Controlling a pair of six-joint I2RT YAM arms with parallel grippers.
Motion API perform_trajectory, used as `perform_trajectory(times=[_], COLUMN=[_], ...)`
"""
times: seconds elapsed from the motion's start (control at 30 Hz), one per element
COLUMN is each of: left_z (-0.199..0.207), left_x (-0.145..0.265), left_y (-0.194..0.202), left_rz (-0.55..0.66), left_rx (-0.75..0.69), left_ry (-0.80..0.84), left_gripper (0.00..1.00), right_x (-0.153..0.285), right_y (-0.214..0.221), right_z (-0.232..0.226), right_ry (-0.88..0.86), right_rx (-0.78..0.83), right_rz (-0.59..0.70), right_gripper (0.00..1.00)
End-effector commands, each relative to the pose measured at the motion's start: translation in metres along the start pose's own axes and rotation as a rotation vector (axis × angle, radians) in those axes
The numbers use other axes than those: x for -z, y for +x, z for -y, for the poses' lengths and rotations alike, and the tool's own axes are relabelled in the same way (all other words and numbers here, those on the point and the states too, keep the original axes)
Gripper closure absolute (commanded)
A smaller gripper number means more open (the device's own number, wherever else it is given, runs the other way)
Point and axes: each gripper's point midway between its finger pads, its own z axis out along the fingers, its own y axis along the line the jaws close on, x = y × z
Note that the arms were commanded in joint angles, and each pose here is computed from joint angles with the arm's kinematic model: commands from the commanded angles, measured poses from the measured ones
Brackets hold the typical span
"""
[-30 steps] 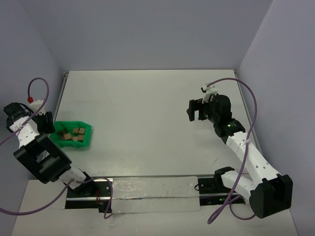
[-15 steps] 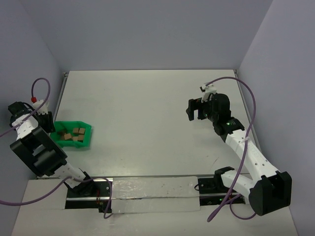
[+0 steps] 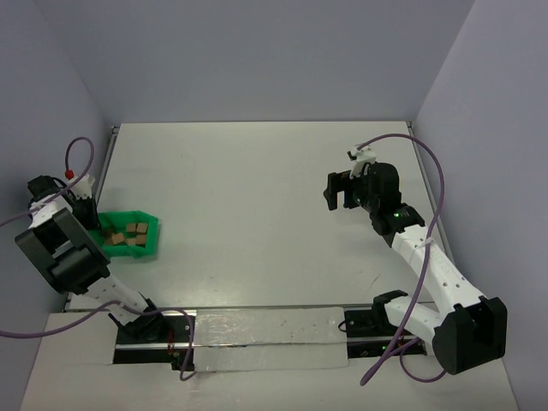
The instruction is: Build the wood block tower
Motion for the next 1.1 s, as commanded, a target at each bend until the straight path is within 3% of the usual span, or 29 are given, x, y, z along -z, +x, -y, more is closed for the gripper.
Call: perform_trajectory(times=[0.0, 0.17, 0.4, 0.6, 0.83, 1.07], left_z=[-0.005, -0.001, 0.042, 0.134, 0.262, 0.320], left_x=[-0.001, 0.012, 0.078, 0.106, 0.108, 0.089], left_y=[-0.022, -0.035, -0.100, -0.136, -0.126, -0.107], left_rz=[0.056, 0.085, 0.207, 0.242, 0.215, 0.164], left_rx=[0.005, 0.008, -0.079, -0.207, -0.406, -0.505], left_ry=[0.004, 0.012, -0.012, 0.017, 0.051, 0.009], left_gripper=[0.86, 1.00, 1.00, 1.00, 1.00, 1.00], right_x=[0.004, 0.005, 0.012, 0.018, 0.020, 0.016], right_y=[-0.025, -0.028, -0.035, -0.036, -0.023, 0.004], right_z=[0.000, -0.001, -0.004, -0.006, -0.005, -0.009], right_ry=[-0.001, -0.003, -0.013, -0.019, -0.016, -0.047], right_rx=[0.002, 0.004, 0.005, 0.006, 0.011, 0.001], right_rz=[0.059, 0.067, 0.079, 0.085, 0.037, -0.057], right_gripper=[0.00, 0.00, 0.00, 0.00, 0.00, 0.00])
